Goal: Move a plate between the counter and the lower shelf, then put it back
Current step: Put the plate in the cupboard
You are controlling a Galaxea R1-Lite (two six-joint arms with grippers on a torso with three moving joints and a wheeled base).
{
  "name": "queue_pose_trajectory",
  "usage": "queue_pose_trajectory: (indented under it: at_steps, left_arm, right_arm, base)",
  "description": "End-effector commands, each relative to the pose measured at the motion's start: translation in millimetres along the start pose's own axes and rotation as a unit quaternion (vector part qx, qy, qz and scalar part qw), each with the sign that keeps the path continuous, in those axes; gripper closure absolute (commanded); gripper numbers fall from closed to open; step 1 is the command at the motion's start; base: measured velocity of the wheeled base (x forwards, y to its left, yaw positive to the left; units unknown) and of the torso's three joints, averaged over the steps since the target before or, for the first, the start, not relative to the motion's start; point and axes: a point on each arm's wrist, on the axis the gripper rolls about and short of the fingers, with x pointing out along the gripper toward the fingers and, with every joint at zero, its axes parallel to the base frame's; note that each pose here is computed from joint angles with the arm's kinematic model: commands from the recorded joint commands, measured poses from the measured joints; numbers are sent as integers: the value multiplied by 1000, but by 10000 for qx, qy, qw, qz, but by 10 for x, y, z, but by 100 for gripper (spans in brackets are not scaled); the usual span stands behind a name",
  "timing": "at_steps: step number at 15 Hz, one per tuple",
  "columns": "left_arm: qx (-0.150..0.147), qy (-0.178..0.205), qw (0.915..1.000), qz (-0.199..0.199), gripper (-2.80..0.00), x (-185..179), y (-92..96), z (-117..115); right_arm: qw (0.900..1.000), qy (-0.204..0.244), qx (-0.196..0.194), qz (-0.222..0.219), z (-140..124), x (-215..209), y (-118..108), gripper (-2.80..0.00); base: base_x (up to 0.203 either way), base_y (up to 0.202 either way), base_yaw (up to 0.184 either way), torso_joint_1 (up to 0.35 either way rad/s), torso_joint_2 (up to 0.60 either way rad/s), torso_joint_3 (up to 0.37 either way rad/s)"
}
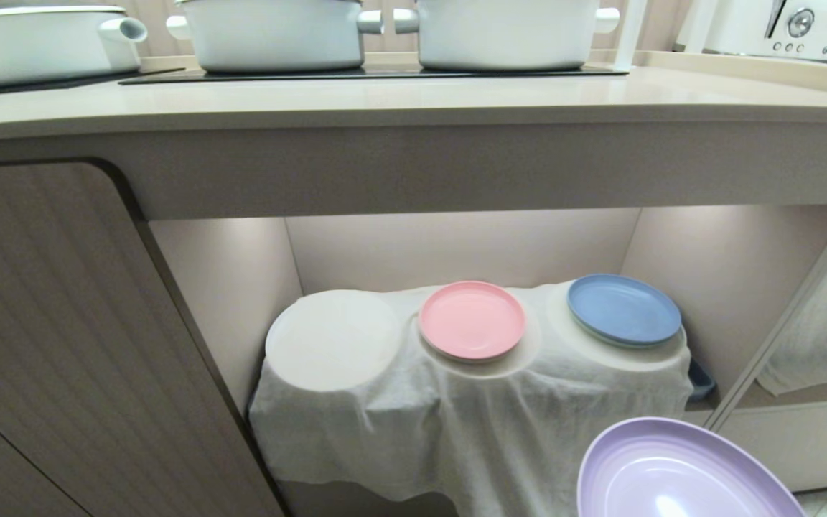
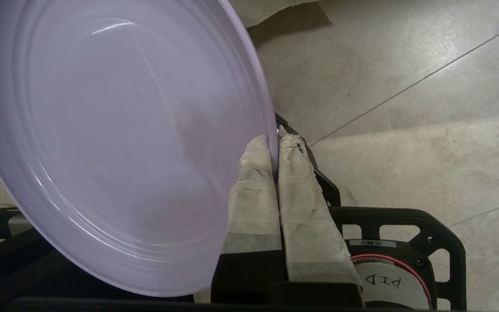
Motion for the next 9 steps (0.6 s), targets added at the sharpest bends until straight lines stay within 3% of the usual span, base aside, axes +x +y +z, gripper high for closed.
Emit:
queue_pose_trajectory:
  at_steps: [1, 9]
  left_arm:
    - [2, -2, 10000, 0, 0, 0, 0, 0]
    - [10, -2, 10000, 0, 0, 0, 0, 0]
  right_arm:
    - [10000, -6, 13, 12, -8, -7, -1, 0]
    - [10000, 33, 15, 0, -24, -2, -7, 0]
  base:
    - [0, 0, 0, 0, 0, 0]
    - [0, 0, 0, 0, 0, 0]
